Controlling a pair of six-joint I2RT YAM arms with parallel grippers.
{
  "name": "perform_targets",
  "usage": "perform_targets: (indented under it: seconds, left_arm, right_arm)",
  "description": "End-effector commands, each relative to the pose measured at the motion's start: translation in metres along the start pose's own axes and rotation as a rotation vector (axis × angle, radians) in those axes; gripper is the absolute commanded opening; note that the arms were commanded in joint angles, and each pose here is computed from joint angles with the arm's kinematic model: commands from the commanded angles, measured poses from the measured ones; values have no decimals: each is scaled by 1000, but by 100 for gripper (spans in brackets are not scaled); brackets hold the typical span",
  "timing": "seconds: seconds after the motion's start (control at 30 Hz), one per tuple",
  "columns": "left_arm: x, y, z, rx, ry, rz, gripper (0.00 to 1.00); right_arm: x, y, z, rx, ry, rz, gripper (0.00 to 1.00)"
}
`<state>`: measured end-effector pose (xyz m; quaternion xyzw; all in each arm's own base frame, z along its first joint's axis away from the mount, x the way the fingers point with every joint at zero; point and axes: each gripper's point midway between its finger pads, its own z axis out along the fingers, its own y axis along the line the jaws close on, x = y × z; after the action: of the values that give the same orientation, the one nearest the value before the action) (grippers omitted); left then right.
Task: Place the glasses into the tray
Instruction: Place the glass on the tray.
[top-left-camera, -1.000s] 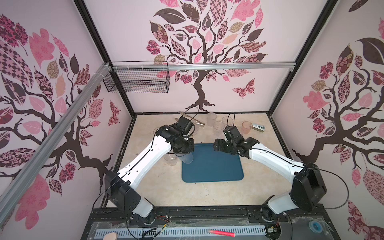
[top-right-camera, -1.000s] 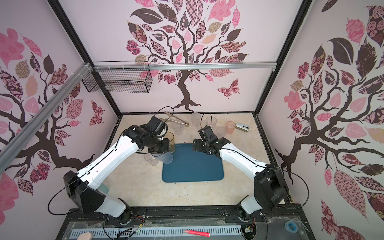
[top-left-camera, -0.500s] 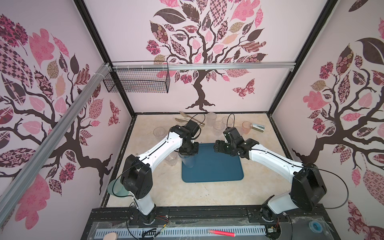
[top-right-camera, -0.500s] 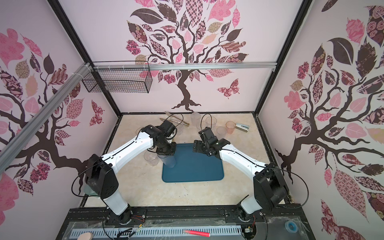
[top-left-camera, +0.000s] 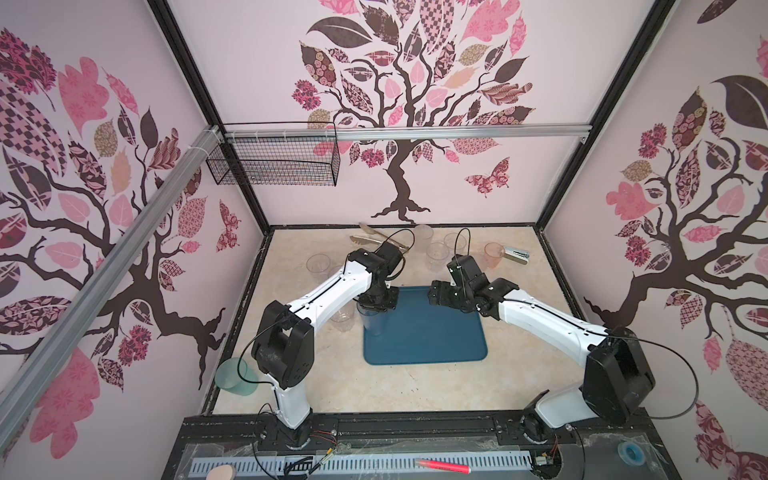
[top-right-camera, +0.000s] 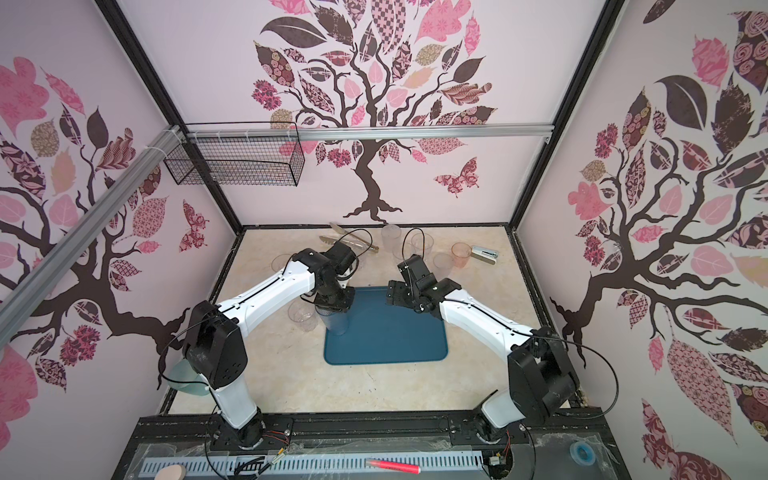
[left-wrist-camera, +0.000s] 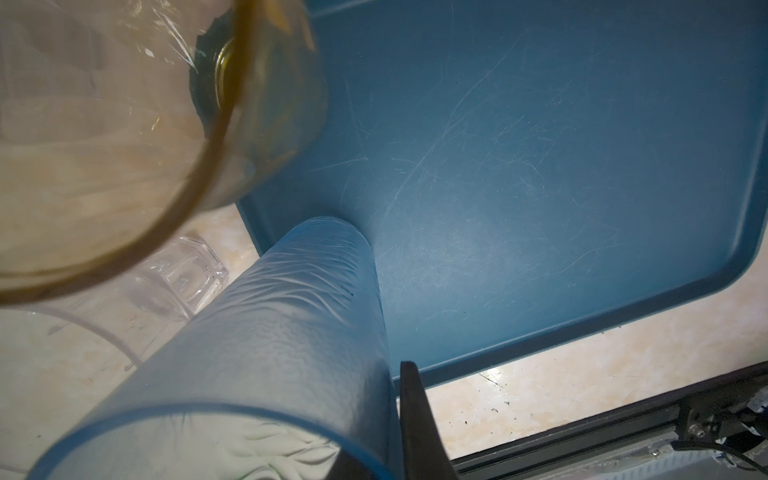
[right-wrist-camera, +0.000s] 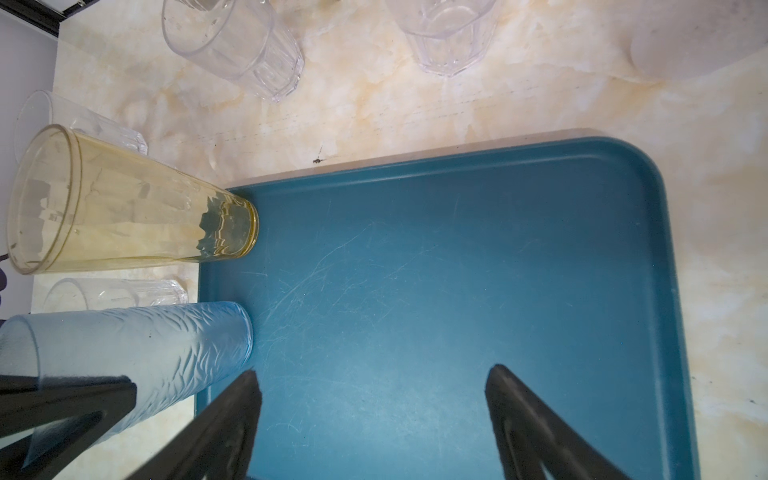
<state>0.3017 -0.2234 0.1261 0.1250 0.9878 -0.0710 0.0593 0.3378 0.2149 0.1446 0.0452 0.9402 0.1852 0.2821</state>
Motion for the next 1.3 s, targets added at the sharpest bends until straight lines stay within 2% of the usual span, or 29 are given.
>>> perform_targets:
  seconds: [0.0,0.47,0.83,1.27]
  left_arm:
    - [-12,-2,0,3,-21,24,0]
    - [-21,2,0,-44,-26,38,0]
    - [-31,-2,-14,-35,-59,51,17]
    - [-32,-6,-38,-9,-113,52,20]
  right_arm:
    - [-6,1,-11,-16,-31,15,87]
    - [-6,-1,-15,-22,-47,26,88]
    - [-5,-1,-16,-24,-47,28,88]
    - [-4,0,-16,-26,-40,34,87]
